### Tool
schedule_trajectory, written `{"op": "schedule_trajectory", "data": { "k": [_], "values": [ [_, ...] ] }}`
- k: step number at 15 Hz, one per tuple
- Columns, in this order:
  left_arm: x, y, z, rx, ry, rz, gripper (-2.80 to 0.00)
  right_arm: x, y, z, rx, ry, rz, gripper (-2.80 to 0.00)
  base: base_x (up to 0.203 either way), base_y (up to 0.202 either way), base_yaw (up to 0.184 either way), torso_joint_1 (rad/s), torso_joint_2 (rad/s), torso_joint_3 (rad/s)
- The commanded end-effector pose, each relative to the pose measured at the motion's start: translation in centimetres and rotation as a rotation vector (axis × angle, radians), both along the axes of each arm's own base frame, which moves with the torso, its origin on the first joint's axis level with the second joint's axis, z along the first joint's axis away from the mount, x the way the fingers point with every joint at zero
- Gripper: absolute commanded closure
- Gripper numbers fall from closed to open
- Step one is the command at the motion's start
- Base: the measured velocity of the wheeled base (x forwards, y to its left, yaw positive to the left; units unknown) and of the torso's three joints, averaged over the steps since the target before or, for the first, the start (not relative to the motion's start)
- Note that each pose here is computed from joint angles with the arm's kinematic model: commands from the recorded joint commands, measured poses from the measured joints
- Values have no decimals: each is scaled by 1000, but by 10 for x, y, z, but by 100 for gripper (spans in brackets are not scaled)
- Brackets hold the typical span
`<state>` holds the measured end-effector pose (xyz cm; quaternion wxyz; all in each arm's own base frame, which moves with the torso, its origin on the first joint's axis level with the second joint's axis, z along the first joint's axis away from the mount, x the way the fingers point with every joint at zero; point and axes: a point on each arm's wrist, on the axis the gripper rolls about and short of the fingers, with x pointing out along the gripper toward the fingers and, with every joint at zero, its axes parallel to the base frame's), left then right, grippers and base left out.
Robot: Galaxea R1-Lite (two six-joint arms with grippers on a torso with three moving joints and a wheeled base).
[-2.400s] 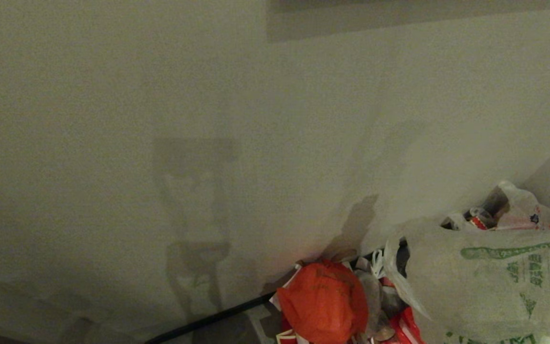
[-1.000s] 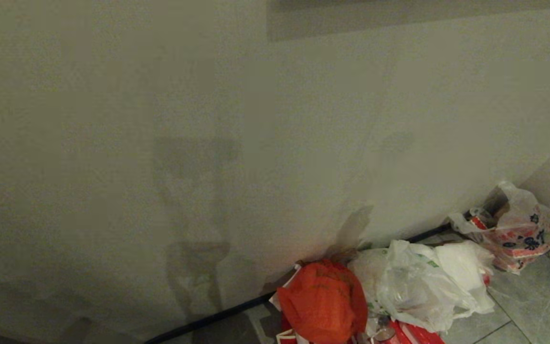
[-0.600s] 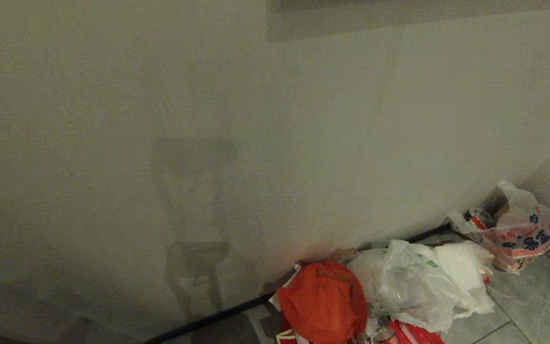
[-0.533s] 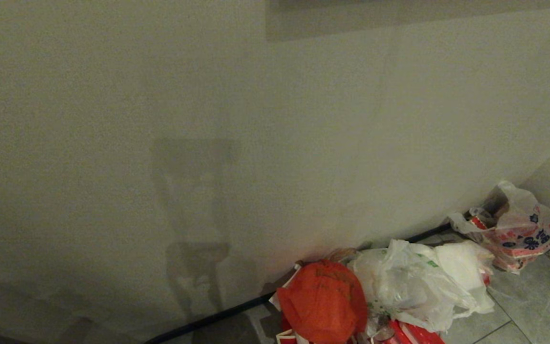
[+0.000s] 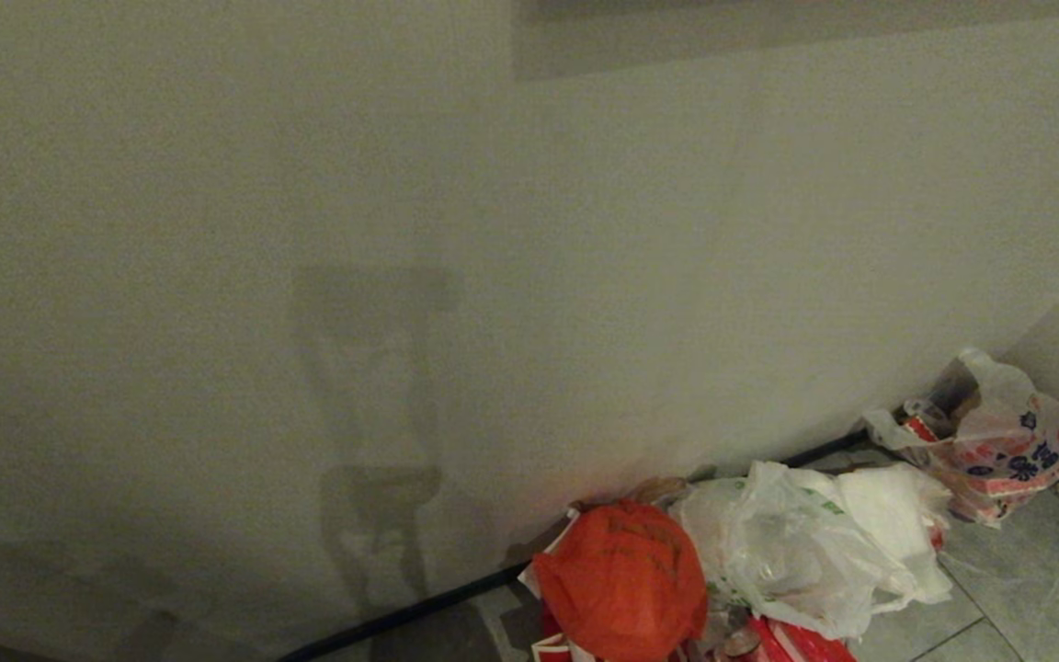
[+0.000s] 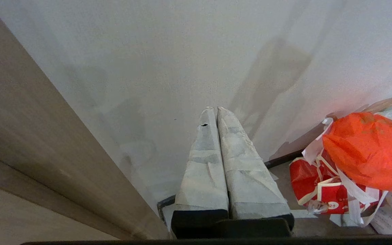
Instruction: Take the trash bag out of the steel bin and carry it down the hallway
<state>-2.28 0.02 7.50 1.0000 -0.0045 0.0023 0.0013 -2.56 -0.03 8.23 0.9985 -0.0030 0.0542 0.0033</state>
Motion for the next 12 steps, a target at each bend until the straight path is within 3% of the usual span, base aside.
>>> {"op": "schedule_trajectory", "data": {
  "k": [1,12],
  "values": [
    [0,0,0,0,1,1,0,-1,0,-6,13,-52,-6,0,0,0,0,0,0,0],
    [0,0,-1,-2,6,2,0,-1,0,-6,15,-56,-6,0,0,0,0,0,0,33]
  ]
}}
